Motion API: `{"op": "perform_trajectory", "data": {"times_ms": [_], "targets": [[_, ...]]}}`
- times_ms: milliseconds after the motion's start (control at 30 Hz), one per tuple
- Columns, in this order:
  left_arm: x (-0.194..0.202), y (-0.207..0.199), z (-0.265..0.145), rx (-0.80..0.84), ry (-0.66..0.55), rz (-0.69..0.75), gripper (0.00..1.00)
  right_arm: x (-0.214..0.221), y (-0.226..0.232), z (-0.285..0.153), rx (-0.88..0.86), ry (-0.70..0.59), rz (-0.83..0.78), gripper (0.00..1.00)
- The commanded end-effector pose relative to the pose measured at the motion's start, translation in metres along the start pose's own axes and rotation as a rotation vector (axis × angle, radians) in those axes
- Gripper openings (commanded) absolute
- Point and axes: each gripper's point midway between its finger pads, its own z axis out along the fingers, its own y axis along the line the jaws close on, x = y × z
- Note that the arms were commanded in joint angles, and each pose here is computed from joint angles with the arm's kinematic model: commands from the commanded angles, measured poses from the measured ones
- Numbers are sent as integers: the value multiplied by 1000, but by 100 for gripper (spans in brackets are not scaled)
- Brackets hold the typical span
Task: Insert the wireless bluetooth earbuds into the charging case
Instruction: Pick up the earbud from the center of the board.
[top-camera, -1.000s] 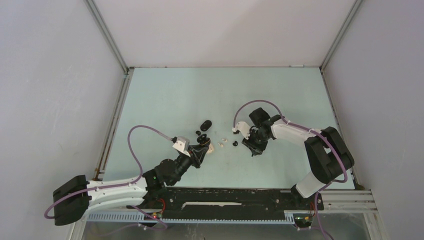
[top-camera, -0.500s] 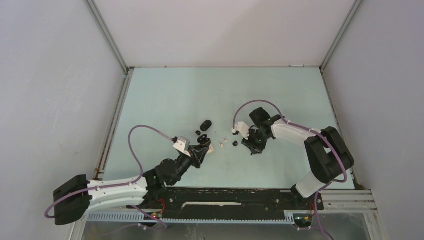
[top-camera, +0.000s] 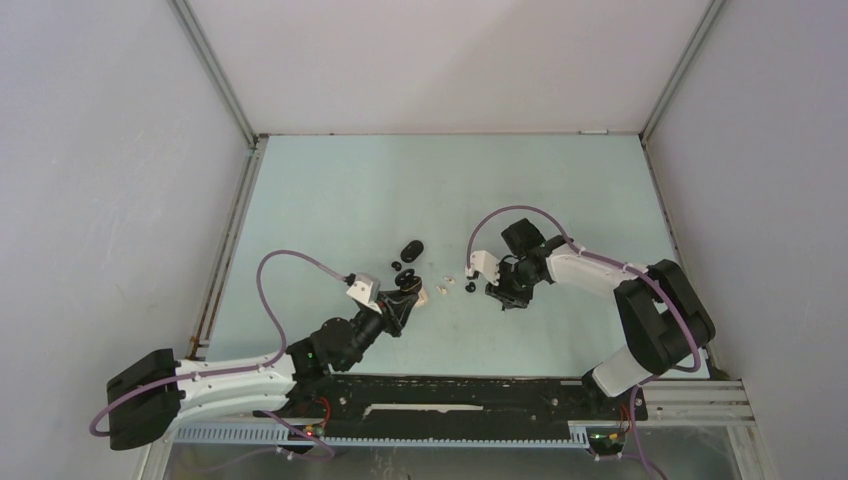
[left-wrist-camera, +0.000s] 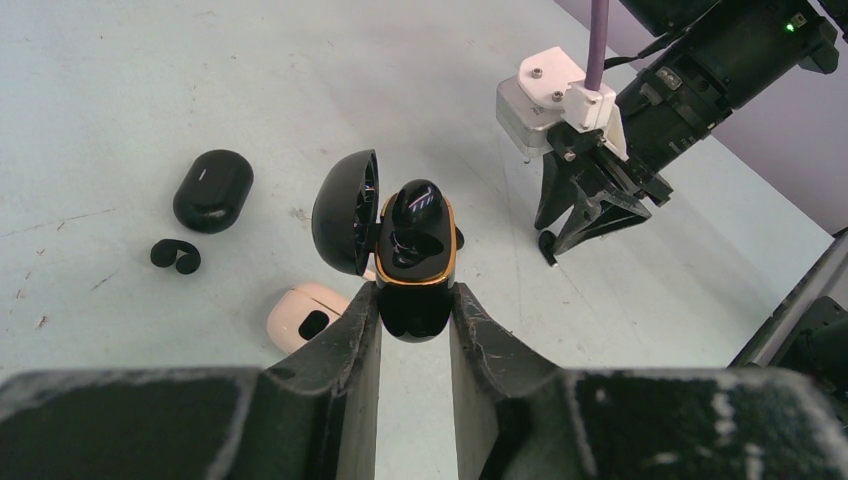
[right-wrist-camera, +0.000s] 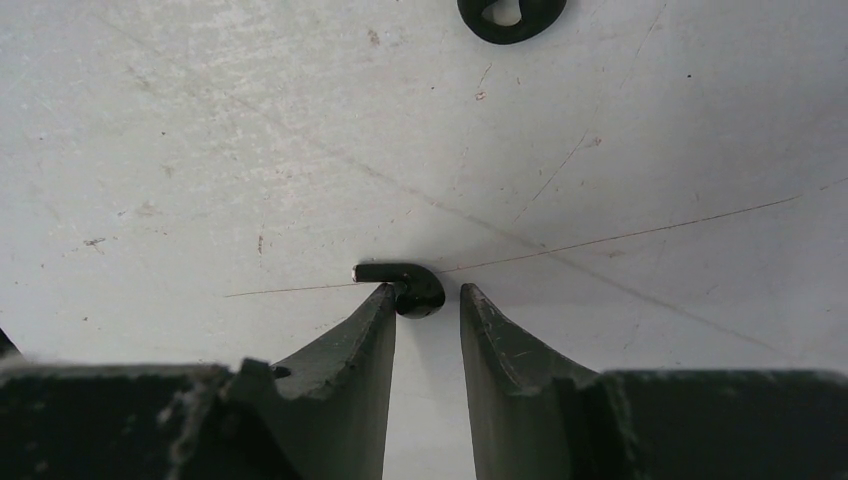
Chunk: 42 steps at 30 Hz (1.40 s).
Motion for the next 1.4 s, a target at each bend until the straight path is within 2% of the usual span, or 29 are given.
{"op": "perform_trajectory", "data": {"times_ms": [0,233,367,633,800,900,1100,1367], "targets": [[-19,-9,4,16,-57,-47,0,1,2,6,-27,-12,-17,33],[-19,-11,7,22,-49,-40,0,-2,6,5,-50,-29,-21,23],[-16,-11,7,22,-38,-42,0,-12,4,-10,-4,-63,-25,18],[-7,-22,16,59,-14,-41,0,-53,9,-77,164,-163,-202,15],[-12,-43,30,123,-21,-50,0,-101,11,-135,259,-251,-319,12],[-17,-62,41,187,-35,-58,0,-130,17,-169,330,-316,-374,0],[-24,-99,54,315,-61,-84,0,-168,38,-210,451,-440,-461,0],[-36,-125,49,404,-99,-138,0,-184,38,-227,642,-520,-486,0]]}}
